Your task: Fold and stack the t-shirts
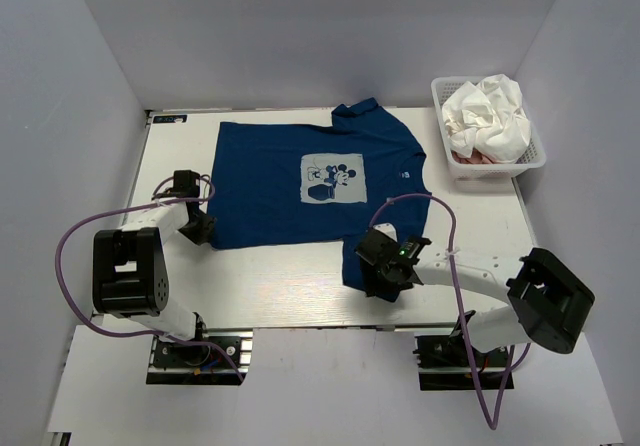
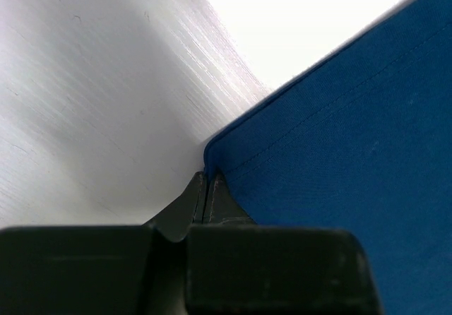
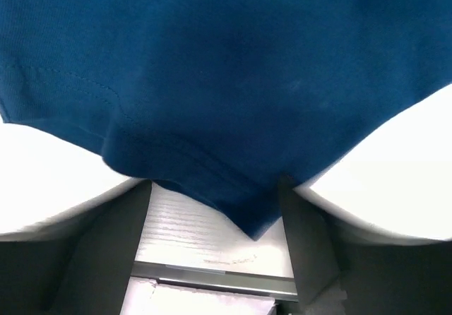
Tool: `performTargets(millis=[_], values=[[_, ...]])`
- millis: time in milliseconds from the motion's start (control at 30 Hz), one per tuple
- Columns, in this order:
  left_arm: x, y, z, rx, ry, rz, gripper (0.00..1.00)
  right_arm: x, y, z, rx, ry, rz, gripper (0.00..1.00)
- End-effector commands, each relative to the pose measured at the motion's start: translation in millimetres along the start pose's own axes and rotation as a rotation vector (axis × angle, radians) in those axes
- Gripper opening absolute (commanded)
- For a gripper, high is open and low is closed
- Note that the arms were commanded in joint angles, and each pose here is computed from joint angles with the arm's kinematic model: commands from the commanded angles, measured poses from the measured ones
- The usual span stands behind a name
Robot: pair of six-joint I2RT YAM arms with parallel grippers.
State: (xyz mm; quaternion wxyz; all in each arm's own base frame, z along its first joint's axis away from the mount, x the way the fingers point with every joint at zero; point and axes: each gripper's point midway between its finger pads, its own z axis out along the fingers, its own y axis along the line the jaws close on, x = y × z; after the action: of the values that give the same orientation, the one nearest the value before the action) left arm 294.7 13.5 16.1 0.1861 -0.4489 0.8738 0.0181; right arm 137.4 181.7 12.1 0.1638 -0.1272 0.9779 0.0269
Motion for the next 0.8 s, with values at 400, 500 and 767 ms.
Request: performTargets(millis=[400,500,767], values=[[-21.2,-29.6,-33.7,0.122,-0.034,0.008,0.0,-48.9,-16.6,-18.2,0.124,-0.141,0.053,0.0],[-31.1,-39.2,-42.0,0.145,-0.054,0.003,0.0,-84.1,-22.1,-29.5,0.153,-0.217,0.07,0.0],[-60.2,-80.4,-45.5,0.18,-0.052,-0.019,0.0,-182.0,-44.4,-37.4,0.164,-0.349,0.134,0.0]])
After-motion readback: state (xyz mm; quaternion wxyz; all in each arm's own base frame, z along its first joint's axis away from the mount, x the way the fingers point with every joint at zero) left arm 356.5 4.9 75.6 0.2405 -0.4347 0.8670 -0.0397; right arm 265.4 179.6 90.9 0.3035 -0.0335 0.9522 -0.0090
